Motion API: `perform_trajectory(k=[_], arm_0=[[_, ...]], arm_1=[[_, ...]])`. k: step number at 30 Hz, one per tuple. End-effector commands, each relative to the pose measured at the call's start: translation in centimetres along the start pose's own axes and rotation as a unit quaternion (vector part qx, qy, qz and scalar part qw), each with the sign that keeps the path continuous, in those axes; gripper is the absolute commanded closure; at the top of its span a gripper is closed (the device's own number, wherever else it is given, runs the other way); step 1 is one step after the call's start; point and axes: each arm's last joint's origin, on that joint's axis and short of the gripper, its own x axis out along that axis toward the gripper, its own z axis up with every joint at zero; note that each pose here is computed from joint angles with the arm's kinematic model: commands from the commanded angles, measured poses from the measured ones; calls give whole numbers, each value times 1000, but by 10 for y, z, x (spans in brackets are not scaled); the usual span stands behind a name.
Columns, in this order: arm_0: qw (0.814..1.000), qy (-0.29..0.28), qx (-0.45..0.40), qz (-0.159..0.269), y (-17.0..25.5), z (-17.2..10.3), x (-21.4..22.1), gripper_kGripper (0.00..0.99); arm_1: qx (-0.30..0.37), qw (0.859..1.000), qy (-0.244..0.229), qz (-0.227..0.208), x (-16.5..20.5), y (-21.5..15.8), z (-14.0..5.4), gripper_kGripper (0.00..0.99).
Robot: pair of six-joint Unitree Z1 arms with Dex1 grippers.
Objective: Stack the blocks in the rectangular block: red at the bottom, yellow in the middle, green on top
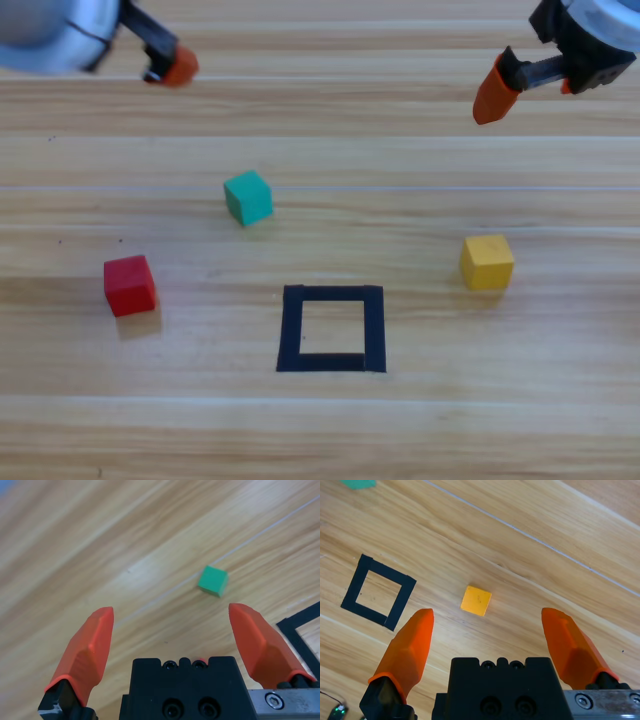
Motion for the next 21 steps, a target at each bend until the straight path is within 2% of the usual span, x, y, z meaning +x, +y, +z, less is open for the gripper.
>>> perform_trajectory(k=[1, 3, 6, 8, 11, 17, 21], arm_0=[[979, 106, -175, 10, 28, -18, 65, 0], [964, 145, -220, -42, 44, -31, 80, 0], [945, 158, -281, -56, 62, -37, 87, 0], [929, 180, -311, -86, 76, -49, 98, 0], [921, 212, -322, -65, 73, -63, 108, 0], [919, 227, -322, 25, 71, -79, 110, 0], [920, 233, -311, 44, 52, -80, 112, 0]], arm_1=[[35, 996, 74, -22, 61, -3, 0, 5], [31, 994, 100, -18, 85, 4, -1, 2], [34, 990, 134, -16, 120, 8, -2, 2], [36, 988, 147, -22, 137, 10, -1, 2], [47, 986, 157, -28, 153, 11, -1, 2], [64, 982, 171, -45, 168, 11, -4, 0], [73, 978, 186, -52, 177, 10, -9, 4]])
